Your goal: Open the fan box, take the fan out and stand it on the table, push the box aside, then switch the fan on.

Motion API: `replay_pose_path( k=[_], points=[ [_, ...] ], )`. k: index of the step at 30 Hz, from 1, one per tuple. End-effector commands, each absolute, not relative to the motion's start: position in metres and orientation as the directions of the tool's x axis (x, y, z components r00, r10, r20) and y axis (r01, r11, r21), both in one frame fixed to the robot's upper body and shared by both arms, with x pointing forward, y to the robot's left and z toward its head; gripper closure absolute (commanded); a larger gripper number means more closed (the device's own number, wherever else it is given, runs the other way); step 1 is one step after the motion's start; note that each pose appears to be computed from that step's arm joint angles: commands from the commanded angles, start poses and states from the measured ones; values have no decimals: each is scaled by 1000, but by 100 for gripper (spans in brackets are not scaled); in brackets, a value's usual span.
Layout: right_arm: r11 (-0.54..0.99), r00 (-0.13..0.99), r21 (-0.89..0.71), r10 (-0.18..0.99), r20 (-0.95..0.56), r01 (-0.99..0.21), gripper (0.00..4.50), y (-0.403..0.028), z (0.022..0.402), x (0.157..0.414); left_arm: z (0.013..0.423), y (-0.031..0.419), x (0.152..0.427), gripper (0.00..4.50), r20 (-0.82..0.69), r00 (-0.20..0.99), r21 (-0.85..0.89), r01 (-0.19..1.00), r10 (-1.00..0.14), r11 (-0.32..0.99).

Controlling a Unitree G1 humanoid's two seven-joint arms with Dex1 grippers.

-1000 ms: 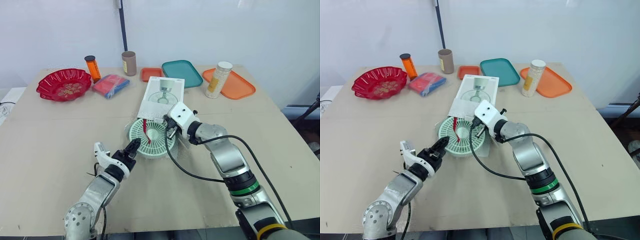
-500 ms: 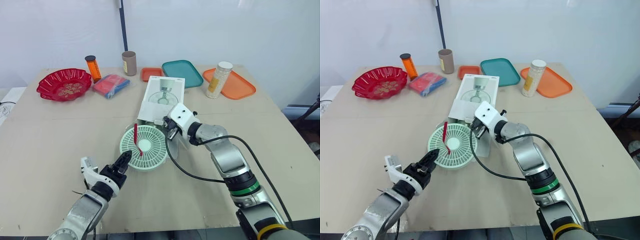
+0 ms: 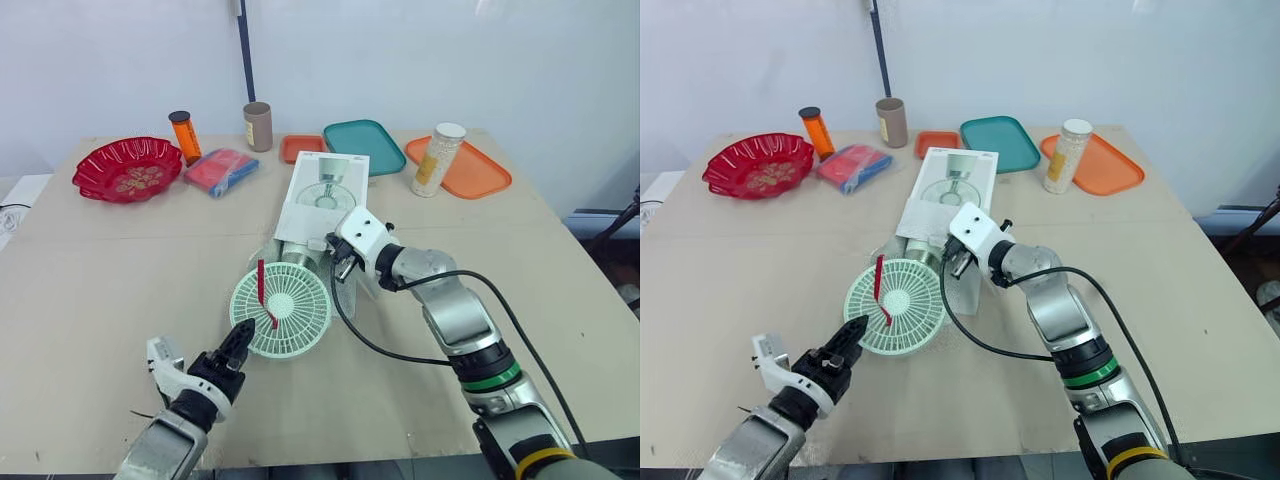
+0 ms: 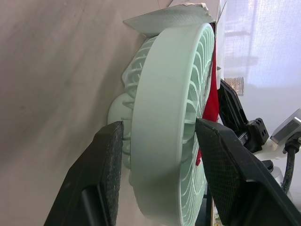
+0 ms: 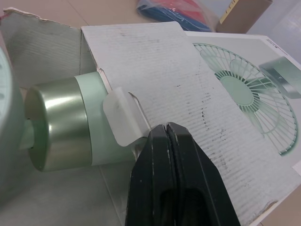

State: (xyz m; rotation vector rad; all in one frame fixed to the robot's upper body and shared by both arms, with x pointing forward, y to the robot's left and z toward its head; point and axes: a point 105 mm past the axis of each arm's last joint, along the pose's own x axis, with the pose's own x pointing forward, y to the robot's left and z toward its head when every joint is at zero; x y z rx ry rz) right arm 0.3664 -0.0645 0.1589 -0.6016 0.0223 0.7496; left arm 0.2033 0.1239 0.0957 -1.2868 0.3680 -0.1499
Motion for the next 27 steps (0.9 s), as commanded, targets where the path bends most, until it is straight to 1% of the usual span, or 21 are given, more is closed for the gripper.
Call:
replay_pose_path(
  k=[1, 9, 16, 27],
  points=[
    [574, 740, -490, 617, -267, -656, 450, -70, 149, 368, 82, 136, 192, 209, -255, 928, -935, -166, -270, 313],
    [578, 739, -484, 621, -263, -657, 450, -69, 150, 366, 74, 146, 183, 209, -291, 926, -921, -204, -239, 332],
    [577, 738, -484, 622, -261, -658, 450, -68, 150, 366, 95, 144, 194, 209, -200, 948, -938, -113, -246, 327],
    [577, 737, -482, 624, -259, -659, 450, -66, 148, 366, 95, 146, 187, 209, -158, 948, -935, -53, -277, 351]
  ],
)
